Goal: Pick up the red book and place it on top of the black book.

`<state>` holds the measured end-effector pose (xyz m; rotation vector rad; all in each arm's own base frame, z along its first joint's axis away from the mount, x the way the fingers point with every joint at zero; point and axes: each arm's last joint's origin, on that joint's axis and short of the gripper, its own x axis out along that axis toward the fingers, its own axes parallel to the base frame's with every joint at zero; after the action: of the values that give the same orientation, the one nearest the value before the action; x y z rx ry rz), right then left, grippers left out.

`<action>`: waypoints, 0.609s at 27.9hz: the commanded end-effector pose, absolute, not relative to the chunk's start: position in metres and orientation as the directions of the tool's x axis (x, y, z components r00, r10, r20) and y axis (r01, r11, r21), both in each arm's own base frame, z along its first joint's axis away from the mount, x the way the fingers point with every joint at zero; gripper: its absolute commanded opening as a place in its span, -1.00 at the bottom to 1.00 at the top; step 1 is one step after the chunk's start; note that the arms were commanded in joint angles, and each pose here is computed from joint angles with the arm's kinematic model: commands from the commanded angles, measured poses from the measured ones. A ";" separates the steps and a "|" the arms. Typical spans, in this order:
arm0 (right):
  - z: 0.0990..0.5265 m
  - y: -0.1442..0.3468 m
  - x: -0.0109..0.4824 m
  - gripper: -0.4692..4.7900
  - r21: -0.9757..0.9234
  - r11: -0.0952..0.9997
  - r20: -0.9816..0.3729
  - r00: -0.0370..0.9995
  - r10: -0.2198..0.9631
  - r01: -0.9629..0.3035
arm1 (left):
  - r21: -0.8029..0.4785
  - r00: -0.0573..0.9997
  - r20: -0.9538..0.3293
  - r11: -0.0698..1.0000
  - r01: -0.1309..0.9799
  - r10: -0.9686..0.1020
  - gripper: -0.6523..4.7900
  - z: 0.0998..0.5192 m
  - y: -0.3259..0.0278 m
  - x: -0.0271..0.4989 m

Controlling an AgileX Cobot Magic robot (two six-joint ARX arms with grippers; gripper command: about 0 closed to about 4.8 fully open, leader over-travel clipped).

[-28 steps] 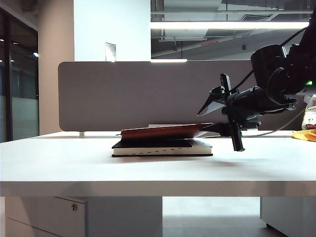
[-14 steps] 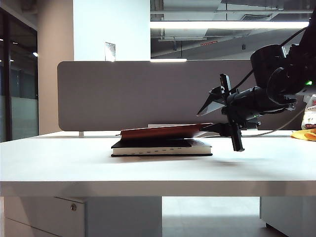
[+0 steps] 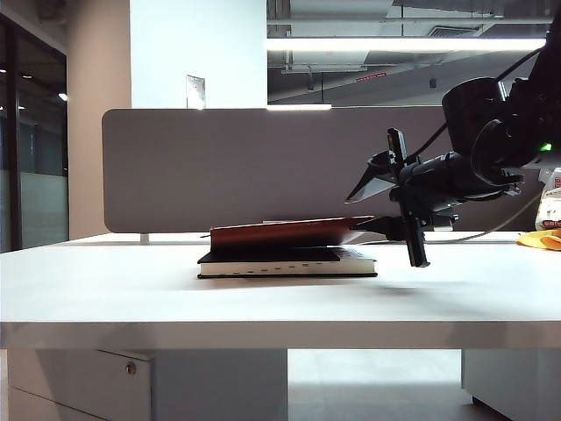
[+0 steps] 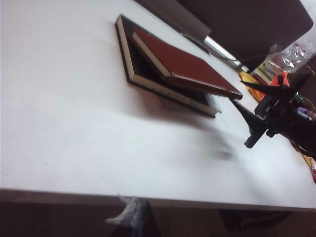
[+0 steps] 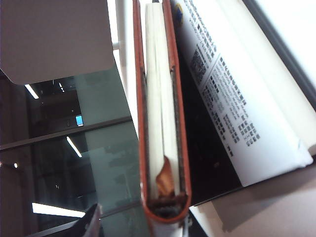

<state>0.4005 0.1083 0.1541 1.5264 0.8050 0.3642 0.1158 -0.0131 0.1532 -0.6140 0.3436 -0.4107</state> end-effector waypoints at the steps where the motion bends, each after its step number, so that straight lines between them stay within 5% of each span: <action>1: 0.165 0.110 0.402 -0.03 0.977 0.044 -0.183 0.707 0.683 0.211 | -0.632 0.826 -0.183 0.707 0.317 -0.533 -0.78 0.169 -0.015 0.133; 7: 0.165 0.110 0.402 -0.03 0.977 0.043 -0.181 0.697 0.694 0.210 | -0.678 0.669 -0.227 0.608 0.414 -0.708 -0.78 0.182 -0.040 0.191; 17: 0.165 0.110 0.402 -0.03 0.978 0.041 -0.175 0.688 0.705 0.206 | -0.730 0.589 -0.182 0.510 0.455 -0.787 -0.78 0.196 -0.062 0.232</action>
<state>0.4002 0.1087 0.1549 1.5245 0.8203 0.3899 0.2299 -0.0612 0.1928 -0.6894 0.5498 -0.7699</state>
